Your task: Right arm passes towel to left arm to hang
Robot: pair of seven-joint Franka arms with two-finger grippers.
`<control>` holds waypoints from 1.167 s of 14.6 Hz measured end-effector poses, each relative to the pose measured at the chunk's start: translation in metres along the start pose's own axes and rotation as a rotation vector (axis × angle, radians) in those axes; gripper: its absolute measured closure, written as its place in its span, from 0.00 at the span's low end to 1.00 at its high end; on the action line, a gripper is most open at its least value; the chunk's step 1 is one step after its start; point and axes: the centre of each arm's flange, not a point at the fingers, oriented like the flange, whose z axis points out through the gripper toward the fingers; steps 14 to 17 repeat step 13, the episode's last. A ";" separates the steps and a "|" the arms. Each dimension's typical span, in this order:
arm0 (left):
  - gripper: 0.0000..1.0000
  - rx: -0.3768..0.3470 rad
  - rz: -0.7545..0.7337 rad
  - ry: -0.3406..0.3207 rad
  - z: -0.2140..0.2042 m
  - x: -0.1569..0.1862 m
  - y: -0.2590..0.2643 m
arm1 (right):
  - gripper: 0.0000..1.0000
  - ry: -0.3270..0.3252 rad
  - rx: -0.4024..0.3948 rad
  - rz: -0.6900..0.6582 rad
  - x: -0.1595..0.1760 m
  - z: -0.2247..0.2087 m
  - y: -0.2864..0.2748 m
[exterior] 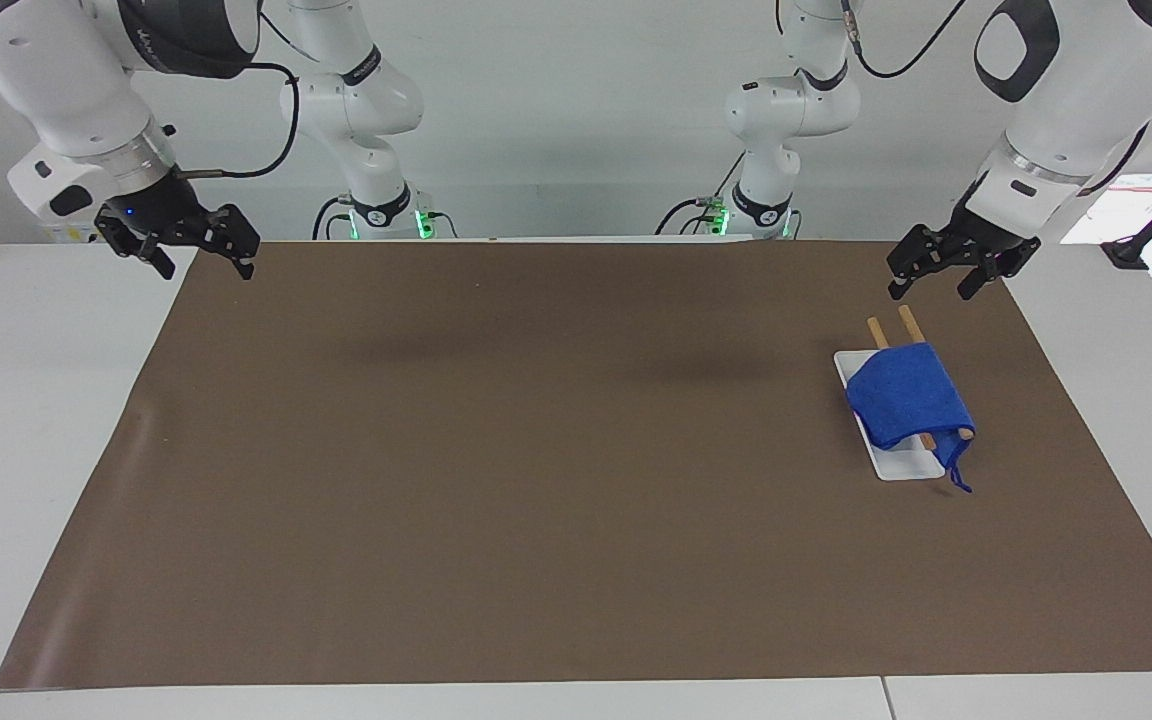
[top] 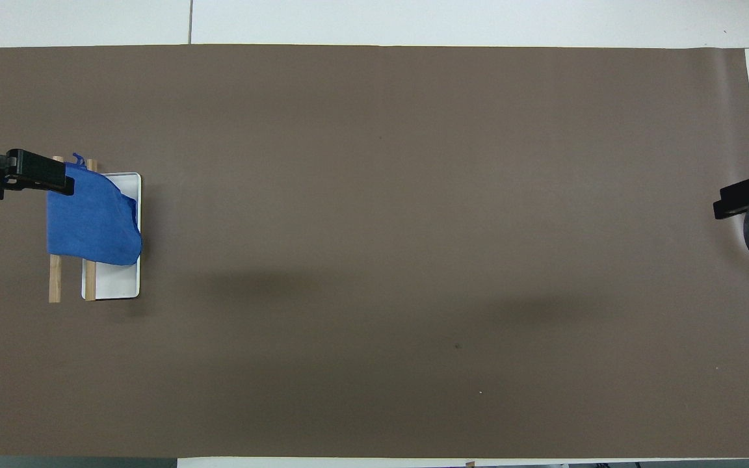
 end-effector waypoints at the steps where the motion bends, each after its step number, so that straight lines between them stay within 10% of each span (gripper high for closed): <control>1: 0.00 0.002 0.007 0.000 0.000 0.000 0.000 | 0.00 0.000 0.000 0.000 0.000 0.000 0.000; 17: 0.00 0.047 0.043 0.015 -0.009 -0.005 0.005 | 0.00 0.000 0.000 0.000 0.000 0.000 0.000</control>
